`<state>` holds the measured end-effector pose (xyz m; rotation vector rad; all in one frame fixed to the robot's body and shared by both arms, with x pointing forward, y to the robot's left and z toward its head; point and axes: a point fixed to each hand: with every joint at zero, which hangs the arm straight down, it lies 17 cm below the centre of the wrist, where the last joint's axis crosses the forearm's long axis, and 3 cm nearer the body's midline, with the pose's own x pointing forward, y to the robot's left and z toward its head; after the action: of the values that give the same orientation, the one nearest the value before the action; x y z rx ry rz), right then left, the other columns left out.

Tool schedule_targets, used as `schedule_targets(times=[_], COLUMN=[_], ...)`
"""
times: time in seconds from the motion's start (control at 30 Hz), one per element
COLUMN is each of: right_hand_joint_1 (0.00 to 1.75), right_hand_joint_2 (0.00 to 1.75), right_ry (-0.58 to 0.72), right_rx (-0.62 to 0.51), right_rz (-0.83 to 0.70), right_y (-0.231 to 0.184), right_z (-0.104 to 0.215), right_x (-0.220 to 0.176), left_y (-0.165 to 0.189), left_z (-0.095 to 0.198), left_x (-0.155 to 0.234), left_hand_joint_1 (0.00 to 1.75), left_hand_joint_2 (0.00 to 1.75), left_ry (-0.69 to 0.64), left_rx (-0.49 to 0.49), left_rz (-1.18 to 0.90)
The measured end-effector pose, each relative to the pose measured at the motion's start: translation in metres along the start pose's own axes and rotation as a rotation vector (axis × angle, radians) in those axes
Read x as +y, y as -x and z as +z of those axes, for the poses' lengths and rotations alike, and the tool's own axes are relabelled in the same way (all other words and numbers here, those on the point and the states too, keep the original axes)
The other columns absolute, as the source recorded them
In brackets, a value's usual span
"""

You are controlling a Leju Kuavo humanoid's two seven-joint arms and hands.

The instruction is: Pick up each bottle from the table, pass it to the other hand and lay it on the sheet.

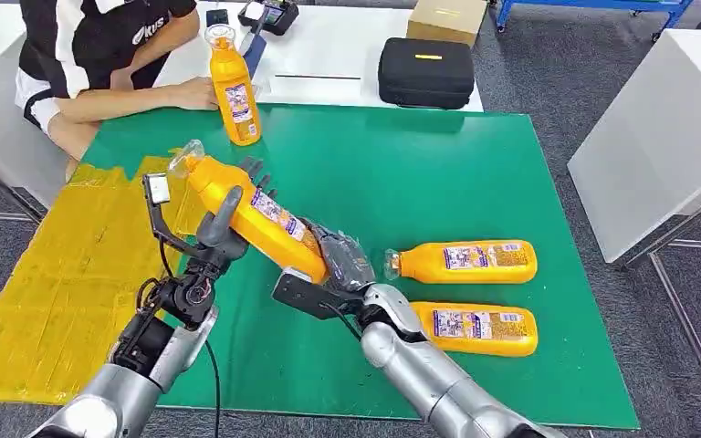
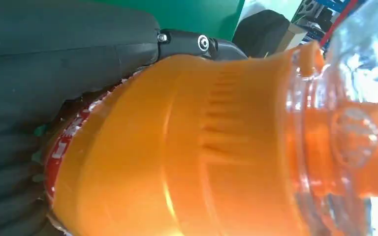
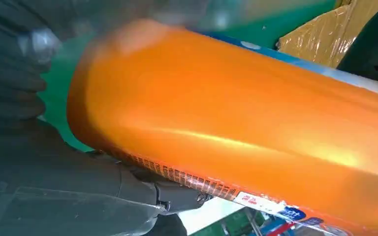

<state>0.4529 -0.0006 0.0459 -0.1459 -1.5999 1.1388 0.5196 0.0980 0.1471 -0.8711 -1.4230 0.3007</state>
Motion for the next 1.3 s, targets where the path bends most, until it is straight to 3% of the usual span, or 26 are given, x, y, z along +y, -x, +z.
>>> schedule_targets(times=[0.03,0.87,0.9,0.93,1.0,1.03,1.17,1.3], right_hand_joint_1=[1.75,1.75,0.68,0.0,0.0,0.0,0.0,0.0], right_hand_joint_2=[1.75,1.75,1.75,1.75,1.75,0.0,0.0,0.0], right_ry=[-0.002,-0.002,0.002,0.008,0.027,0.038,0.128,0.288], right_rx=[-0.001,-0.018,-0.02,-0.02,-0.028,-0.042,-0.133,-0.235], right_rz=[0.004,0.015,0.013,0.01,0.005,-0.005,-0.084,-0.208], right_y=[0.0,0.0,-0.001,-0.001,-0.001,-0.004,-0.027,-0.054], right_z=[0.0,0.001,0.001,0.001,0.004,0.006,0.017,0.042], right_x=[0.0,-0.001,-0.001,-0.002,-0.002,-0.001,-0.012,-0.052], left_y=[0.0,-0.002,-0.002,-0.002,-0.002,-0.003,-0.025,-0.063], left_z=[0.0,0.002,0.002,0.002,0.002,0.001,-0.008,-0.013], left_x=[0.0,0.005,0.006,0.006,0.006,0.006,0.013,0.026], left_hand_joint_1=[1.75,1.75,1.75,1.75,1.75,1.75,1.75,1.75], left_hand_joint_2=[1.75,1.75,1.75,1.75,1.75,1.75,1.75,1.75], left_ry=[0.0,-0.016,-0.017,-0.019,-0.02,-0.024,-0.082,-0.176], left_rx=[0.0,-0.027,-0.029,-0.031,-0.032,-0.037,-0.13,-0.256], left_rz=[0.0,0.002,0.001,-0.006,-0.025,-0.046,-0.33,-0.807])
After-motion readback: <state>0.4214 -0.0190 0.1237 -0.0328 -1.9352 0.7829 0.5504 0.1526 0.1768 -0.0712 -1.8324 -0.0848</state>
